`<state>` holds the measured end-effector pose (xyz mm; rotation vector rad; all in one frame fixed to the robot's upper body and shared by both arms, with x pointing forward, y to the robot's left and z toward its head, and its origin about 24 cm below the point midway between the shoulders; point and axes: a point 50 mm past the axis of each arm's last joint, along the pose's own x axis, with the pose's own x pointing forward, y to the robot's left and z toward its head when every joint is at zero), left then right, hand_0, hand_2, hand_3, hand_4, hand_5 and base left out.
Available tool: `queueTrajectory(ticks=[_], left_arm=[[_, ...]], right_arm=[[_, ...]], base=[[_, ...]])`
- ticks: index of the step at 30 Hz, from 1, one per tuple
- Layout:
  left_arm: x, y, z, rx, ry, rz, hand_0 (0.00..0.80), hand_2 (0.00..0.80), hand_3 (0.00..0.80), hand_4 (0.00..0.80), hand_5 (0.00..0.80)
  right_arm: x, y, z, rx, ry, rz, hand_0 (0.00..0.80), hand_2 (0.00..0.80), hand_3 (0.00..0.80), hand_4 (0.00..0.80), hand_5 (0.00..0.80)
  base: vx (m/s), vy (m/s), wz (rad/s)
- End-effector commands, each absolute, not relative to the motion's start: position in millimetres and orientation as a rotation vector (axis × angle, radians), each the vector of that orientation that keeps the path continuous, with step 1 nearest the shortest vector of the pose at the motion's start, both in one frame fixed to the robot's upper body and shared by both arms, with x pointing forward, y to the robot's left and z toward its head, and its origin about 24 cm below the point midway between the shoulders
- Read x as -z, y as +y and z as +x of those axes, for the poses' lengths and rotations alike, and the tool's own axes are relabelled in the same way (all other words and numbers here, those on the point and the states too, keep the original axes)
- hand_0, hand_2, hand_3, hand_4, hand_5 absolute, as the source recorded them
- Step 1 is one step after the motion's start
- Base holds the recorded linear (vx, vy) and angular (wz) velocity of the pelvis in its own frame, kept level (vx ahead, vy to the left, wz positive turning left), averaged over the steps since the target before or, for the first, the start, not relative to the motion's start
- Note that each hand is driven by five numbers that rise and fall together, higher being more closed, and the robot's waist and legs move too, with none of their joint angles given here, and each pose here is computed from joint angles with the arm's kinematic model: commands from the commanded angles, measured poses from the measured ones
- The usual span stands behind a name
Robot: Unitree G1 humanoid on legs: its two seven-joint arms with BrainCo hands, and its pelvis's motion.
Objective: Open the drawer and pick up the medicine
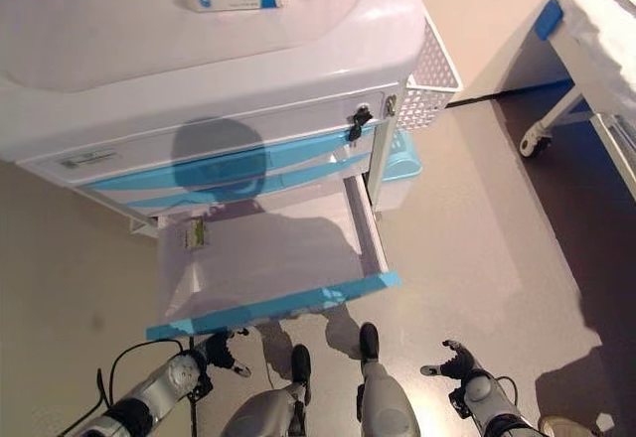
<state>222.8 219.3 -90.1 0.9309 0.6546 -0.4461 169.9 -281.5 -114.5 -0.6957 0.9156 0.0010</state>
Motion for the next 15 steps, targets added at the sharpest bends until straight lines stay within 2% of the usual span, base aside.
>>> queueTrajectory(ticks=[1, 4, 11, 15], left_arm=[[40.8, 222.7, 277.1, 0.317, 0.438, 0.981, 0.0, 0.0, 0.0, 0.0, 0.0], [21.3, 235.8, 290.8, 0.252, 0.395, 1.0, 0.0, 0.0, 0.0, 0.0, 0.0], [-11.8, 278.7, 309.3, 0.102, 0.392, 1.108, 0.0, 0.0, 0.0, 0.0, 0.0], [-31.9, 295.2, 319.6, 0.031, 0.383, 1.145, 0.0, 0.0, 0.0, 0.0, 0.0]], right_arm=[[105.7, -292.2, 178.3, -0.015, 0.901, -0.763, 0.0, 0.0, 0.0, 0.0, 0.0], [104.9, -290.9, 180.7, -0.017, 0.895, -0.751, 0.0, 0.0, 0.0, 0.0, 0.0], [107.5, -281.0, 182.5, -0.083, 0.889, -0.756, 0.0, 0.0, 0.0, 0.0, 0.0], [108.5, -276.1, 183.1, -0.1, 0.881, -0.745, 0.0, 0.0, 0.0, 0.0, 0.0]], base=[[-0.031, 0.074, -0.27], [-0.028, 0.068, -0.26], [-0.02, 0.074, -0.53], [-0.007, 0.051, -0.24]])
